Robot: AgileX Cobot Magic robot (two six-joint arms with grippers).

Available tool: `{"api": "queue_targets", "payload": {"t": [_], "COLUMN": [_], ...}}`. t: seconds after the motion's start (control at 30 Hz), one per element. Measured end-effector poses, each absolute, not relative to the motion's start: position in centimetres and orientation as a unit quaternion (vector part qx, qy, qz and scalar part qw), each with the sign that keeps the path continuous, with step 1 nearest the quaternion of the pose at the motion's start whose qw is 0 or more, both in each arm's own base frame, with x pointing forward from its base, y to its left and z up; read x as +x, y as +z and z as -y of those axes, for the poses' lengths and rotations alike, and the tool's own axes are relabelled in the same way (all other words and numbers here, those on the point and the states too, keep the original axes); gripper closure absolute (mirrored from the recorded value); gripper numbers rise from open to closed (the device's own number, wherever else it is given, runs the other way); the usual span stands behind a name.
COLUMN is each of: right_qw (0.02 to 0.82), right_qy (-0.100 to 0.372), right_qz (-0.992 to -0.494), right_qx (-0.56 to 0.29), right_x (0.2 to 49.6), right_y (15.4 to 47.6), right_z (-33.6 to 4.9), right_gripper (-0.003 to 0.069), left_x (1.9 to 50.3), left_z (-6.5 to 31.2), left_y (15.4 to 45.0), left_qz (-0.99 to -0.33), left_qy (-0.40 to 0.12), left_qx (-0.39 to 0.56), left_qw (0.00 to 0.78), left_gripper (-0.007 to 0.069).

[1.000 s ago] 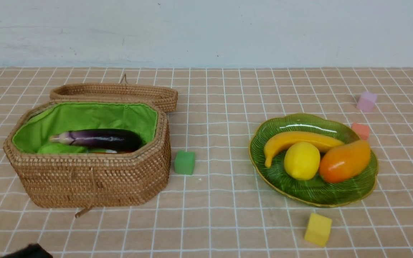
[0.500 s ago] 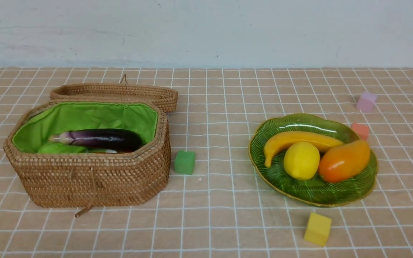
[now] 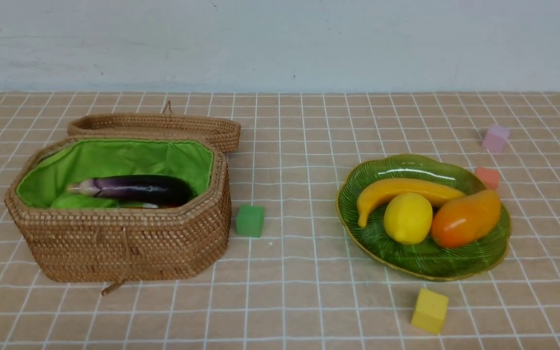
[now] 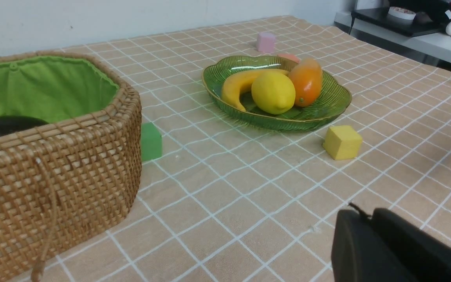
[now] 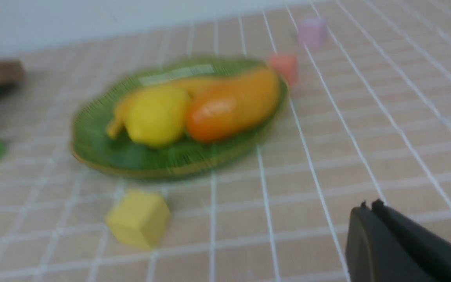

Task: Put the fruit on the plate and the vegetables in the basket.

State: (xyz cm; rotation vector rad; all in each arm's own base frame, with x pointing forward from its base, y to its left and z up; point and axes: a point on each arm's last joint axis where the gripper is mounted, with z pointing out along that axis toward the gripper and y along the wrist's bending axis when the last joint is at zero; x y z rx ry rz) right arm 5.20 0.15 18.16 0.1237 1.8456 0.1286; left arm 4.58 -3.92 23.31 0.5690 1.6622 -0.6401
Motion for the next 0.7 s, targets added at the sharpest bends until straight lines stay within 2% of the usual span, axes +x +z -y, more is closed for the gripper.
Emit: {"api": "queue_targets", "payload": {"t": [0.03,0.7], "right_qw": [0.589,0.592], "right_qy": [0.053,0.046], "right_qz": [-0.804,-0.803], "right_qx": [0.054,0.049], "right_x": [5.22,5.22], "right_y": [17.46,17.46], "right_z": [-0.13,-0.09], "right_gripper": [0.0667,0.0667], "left_x": [4.58,4.58], "left_z": [3.91,3.91], "left_y": [23.3,23.27], "left_qz": [-0.716,-0.716], "left_qy": [-0.275,-0.275], "left_qx": [0.245,0.245], "left_qw": [0.594,0.593], "left_gripper": [0.058,0.0554]}}
